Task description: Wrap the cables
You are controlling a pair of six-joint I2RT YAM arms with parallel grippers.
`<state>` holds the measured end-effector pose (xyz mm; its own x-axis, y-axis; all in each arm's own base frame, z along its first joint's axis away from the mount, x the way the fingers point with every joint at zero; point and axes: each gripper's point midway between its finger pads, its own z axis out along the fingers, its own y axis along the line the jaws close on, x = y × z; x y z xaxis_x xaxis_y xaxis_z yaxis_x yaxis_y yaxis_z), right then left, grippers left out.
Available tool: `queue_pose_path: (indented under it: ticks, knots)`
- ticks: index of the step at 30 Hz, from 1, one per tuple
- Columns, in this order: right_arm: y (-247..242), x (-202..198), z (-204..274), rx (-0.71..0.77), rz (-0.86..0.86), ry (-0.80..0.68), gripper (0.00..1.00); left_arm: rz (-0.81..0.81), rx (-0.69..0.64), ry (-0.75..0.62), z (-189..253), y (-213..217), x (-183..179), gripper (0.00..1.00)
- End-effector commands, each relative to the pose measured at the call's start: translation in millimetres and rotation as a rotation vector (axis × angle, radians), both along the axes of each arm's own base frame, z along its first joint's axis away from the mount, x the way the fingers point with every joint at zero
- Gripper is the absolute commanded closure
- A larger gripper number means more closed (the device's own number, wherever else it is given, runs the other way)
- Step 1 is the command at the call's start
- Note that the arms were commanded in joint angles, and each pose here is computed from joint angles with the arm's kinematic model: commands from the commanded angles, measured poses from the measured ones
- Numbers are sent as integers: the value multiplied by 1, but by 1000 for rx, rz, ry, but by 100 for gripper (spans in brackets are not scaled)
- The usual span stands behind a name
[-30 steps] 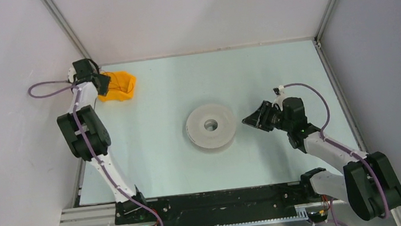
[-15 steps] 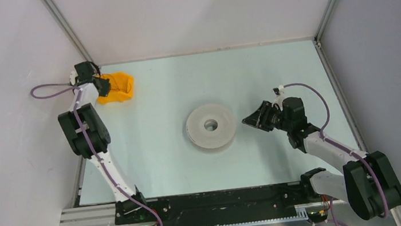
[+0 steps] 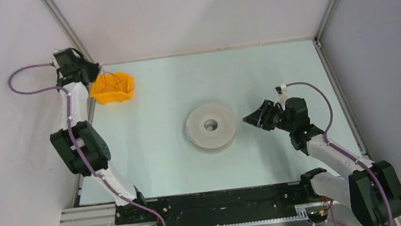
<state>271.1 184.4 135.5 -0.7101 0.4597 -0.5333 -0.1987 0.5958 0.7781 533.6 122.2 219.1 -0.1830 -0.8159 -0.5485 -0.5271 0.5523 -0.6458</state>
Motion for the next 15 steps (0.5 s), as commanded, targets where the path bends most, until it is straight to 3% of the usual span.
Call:
queue_pose_path:
  ticks: [1,6,15]
  knots:
    - [6,-2,37,14,26,-104,52,-107,77,-200,98,-23,-32,100]
    - [12,-14,77,8,65,-205,49,-237,108,-332,158,-66,-78,100]
    - [20,-37,147,10,101,-463,38,-643,67,-616,265,-186,-181,100]
